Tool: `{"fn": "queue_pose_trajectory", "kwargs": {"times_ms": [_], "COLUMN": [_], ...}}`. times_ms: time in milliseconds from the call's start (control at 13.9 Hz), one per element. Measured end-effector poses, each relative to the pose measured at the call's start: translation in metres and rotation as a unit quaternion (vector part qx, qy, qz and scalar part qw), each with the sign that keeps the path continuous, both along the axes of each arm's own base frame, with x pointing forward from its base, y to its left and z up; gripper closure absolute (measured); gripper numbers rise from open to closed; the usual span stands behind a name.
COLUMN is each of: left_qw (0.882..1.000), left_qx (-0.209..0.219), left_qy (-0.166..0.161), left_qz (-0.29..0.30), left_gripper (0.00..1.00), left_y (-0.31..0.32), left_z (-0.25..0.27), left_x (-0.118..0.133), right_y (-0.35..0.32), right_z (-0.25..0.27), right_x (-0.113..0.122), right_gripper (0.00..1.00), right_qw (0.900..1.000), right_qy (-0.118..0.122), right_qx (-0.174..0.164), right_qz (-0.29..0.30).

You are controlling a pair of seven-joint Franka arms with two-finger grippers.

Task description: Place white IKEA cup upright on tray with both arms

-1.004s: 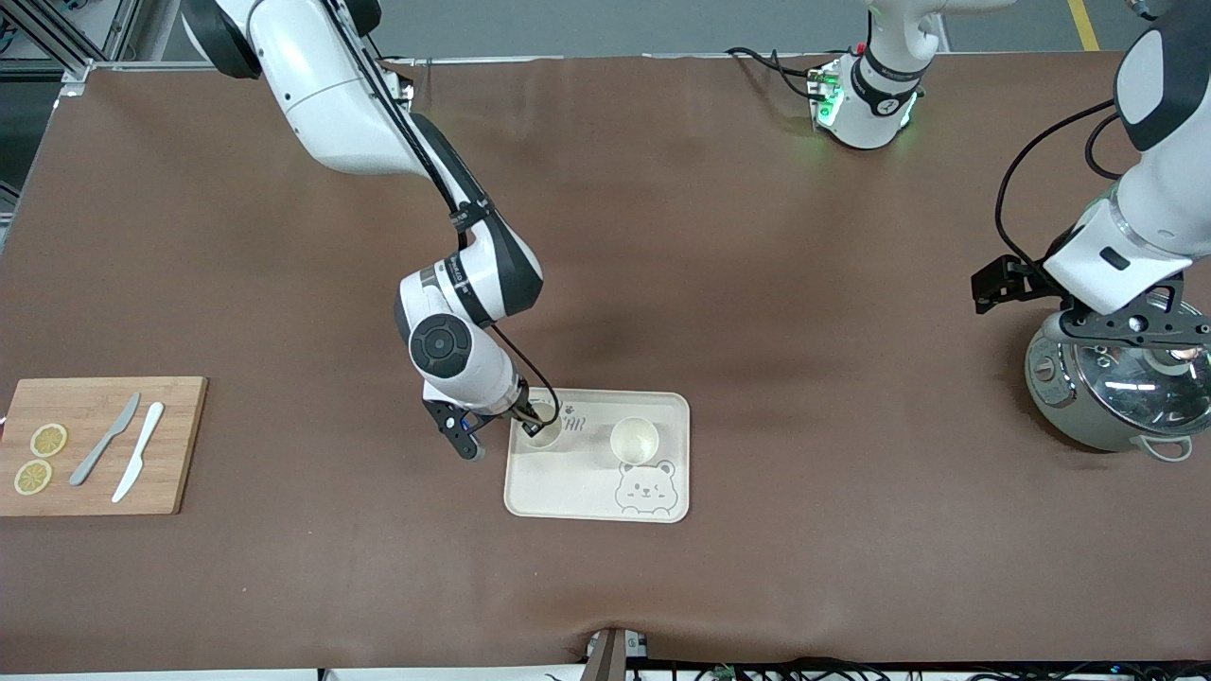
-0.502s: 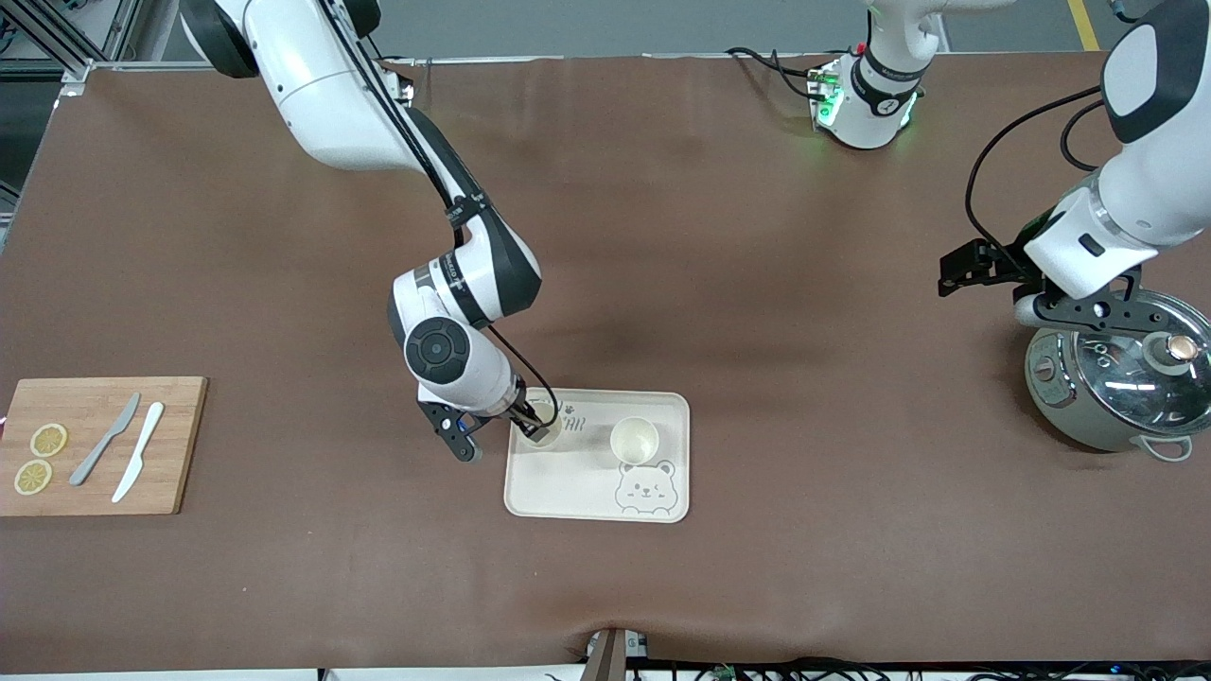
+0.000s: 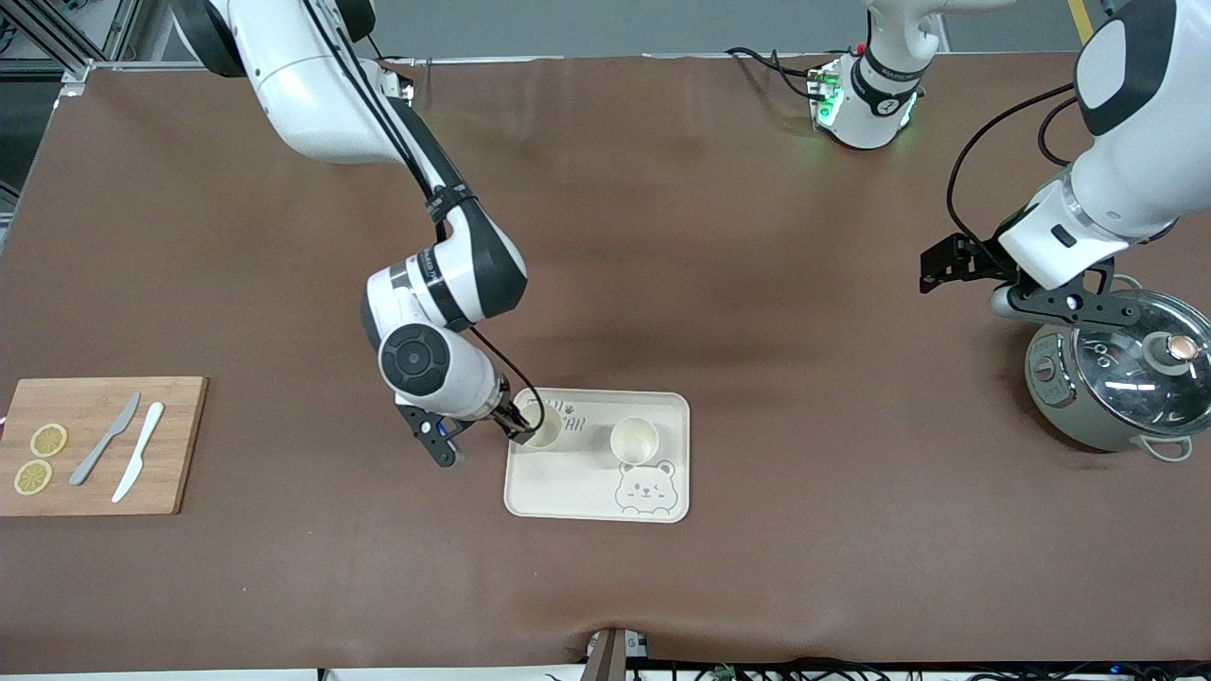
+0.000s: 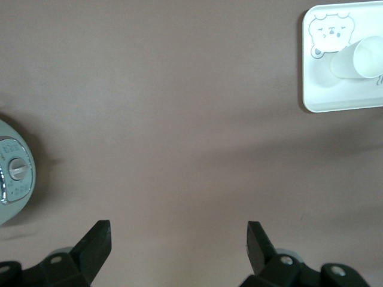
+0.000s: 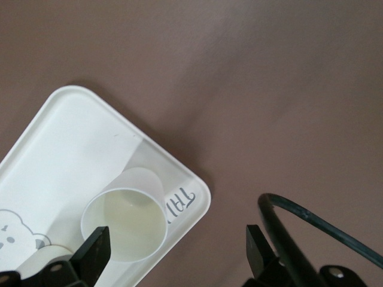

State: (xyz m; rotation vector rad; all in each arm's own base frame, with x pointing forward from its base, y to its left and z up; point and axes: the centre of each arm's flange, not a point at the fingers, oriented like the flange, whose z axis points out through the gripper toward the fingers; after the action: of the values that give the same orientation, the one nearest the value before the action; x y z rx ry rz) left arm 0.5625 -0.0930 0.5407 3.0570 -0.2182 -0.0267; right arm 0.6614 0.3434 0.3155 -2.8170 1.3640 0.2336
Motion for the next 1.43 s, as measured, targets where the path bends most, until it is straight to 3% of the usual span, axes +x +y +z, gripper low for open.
{"fn": "queue_pose_trajectory", "kwargs": {"times_ms": [287, 645, 1291, 1434], "left_qw": [1.0, 1.0, 0.999, 0.999], "left_qx": [0.007, 0.004, 0.012, 0.012], "left_qy": [-0.007, -0.026, -0.038, -0.038], "left_qz": [-0.001, 0.005, 0.0, 0.0], "left_gripper": [0.0, 0.0, 0.0, 0.0], "left_y": [0.002, 0.008, 0.006, 0.005], "left_z": [0.001, 0.01, 0.019, 0.019], "left_x": [0.001, 0.005, 0.007, 0.007], "right_y": [-0.036, -0.091, -0.194, -0.213], "right_z": [0.042, 0.091, 0.126, 0.136], "right_x": [0.015, 0.015, -0.01, -0.018], "right_gripper": [0.0, 0.0, 0.0, 0.0], "right_qw": [1.0, 0.999, 0.991, 0.986], "right_qy": [-0.006, 0.006, 0.009, 0.009], "right_qx": [0.009, 0.019, 0.048, 0.037], "right_qz": [-0.001, 0.031, 0.123, 0.161]}}
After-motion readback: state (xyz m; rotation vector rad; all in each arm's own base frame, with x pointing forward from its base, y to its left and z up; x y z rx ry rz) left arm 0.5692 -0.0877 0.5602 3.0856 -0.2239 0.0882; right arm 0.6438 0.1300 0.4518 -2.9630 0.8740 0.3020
